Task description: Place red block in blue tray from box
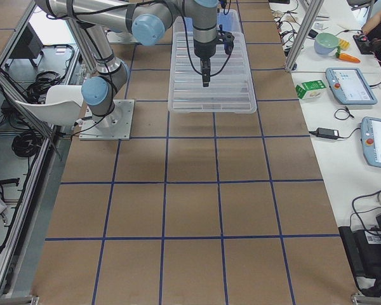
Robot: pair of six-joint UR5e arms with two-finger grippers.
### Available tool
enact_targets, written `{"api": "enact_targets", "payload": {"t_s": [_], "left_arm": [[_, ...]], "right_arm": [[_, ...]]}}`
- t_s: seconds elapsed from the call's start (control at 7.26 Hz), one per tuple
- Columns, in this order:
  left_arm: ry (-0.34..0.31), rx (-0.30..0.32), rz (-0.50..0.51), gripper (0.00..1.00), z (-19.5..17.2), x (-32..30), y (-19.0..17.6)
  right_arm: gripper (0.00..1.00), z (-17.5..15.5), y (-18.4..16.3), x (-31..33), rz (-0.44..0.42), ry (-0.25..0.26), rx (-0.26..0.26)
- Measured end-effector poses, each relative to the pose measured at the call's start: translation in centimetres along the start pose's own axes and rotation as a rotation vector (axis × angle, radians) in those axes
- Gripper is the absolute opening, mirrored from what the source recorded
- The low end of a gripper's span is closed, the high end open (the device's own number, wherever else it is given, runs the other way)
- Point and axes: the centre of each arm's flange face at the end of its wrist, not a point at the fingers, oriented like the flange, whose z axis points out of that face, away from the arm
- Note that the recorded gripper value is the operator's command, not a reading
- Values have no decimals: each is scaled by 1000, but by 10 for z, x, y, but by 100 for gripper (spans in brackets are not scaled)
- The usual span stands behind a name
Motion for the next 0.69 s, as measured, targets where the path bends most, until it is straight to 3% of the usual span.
{"api": "enact_targets", "payload": {"t_s": [0.41,0.69], "left_arm": [[9,-5,-9,76,30,4,-16],[9,-19,-10,76,51,5,-24]], "right_arm": [[100,-10,-40,-103,78,-11,19],[100,-2,-53,-175,70,-17,2]]}}
